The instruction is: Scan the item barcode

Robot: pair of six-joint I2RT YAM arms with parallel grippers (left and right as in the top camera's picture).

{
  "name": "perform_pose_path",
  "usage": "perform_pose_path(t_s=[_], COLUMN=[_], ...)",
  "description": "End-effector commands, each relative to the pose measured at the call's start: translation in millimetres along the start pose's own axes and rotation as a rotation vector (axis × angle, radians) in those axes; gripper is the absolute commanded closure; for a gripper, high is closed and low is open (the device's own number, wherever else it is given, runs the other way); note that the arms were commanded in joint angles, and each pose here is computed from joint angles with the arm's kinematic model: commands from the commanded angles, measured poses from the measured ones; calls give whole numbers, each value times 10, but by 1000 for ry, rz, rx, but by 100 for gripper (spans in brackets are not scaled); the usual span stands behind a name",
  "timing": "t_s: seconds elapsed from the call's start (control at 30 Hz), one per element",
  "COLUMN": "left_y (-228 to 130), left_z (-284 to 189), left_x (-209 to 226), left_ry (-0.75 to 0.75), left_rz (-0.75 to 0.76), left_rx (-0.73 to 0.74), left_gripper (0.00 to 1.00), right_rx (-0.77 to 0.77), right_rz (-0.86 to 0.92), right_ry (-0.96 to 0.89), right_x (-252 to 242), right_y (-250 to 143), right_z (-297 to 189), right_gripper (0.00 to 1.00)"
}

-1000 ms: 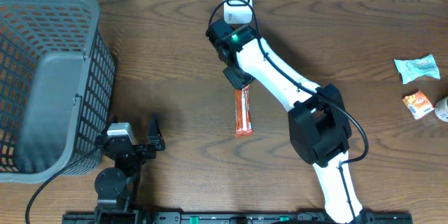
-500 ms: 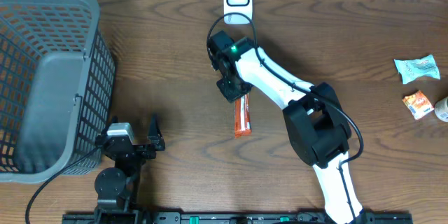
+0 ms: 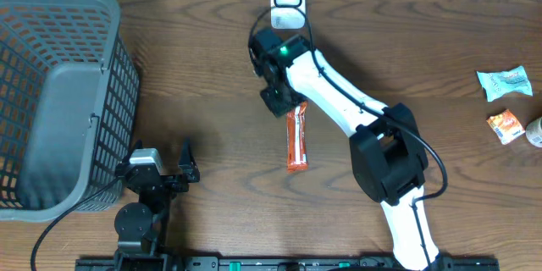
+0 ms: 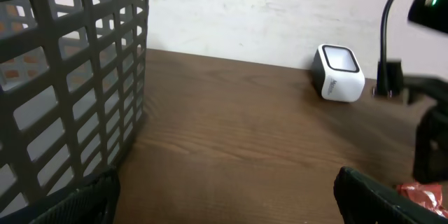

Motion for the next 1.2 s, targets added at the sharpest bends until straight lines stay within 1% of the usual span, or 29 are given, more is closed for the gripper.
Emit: perform_pose_path(t_s=[0.0, 0.13, 0.17, 0.27, 0.37, 0.5, 0.6, 0.7, 0.83, 0.93, 1.0, 1.17], left_y=[-145, -145, -145, -145, -145, -145, -145, -145, -145, -145, -145, -145], left_z=[22, 22, 22, 22, 22, 22, 22, 22, 22, 22, 22, 22], left_x=[23, 23, 24, 24, 23, 23, 23, 23, 24, 24, 23, 24], left_ry=[13, 13, 13, 13, 13, 13, 13, 13, 13, 13, 13, 13], left_rz=[-1, -1, 0, -1, -1, -1, -1, -1, 0, 0, -1, -1], left_rx=[41, 41, 41, 41, 41, 41, 41, 41, 41, 41, 41, 41], left_gripper=[2, 2, 2, 2, 2, 2, 2, 2, 2, 2, 2, 2], right_rx=[-29, 18, 36, 64, 89, 66, 29, 12, 37, 82, 120, 142], right_rz=[-12, 7, 16, 18, 18, 15, 14, 14, 14, 17, 18, 39], right_ry=[8, -7, -17, -23, -27, -23, -18, -16, -20, -26, -32, -41], right_x=[9, -27, -31, -21, -29, -23, -19, -26, -35, -46, -54, -66], right_y=[14, -114, -190, -315, -395, -305, -171, -141, -209, -301, -402, -578], right_z=[-120, 117, 262, 454, 535, 368, 19, -286, -357, -242, -72, 343], right_gripper=[99, 99, 99, 99, 99, 99, 99, 99, 99, 99, 99, 99])
Point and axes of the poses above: each gripper's point midway between its finger pads, its own z axis out along the fingers, its own x axis along the line the jaws close on, y = z × x, the point moved 7 cm from there along -z, back along the fingers, and after that the axes turned 4 degrees about z, right-handed, at the moved point
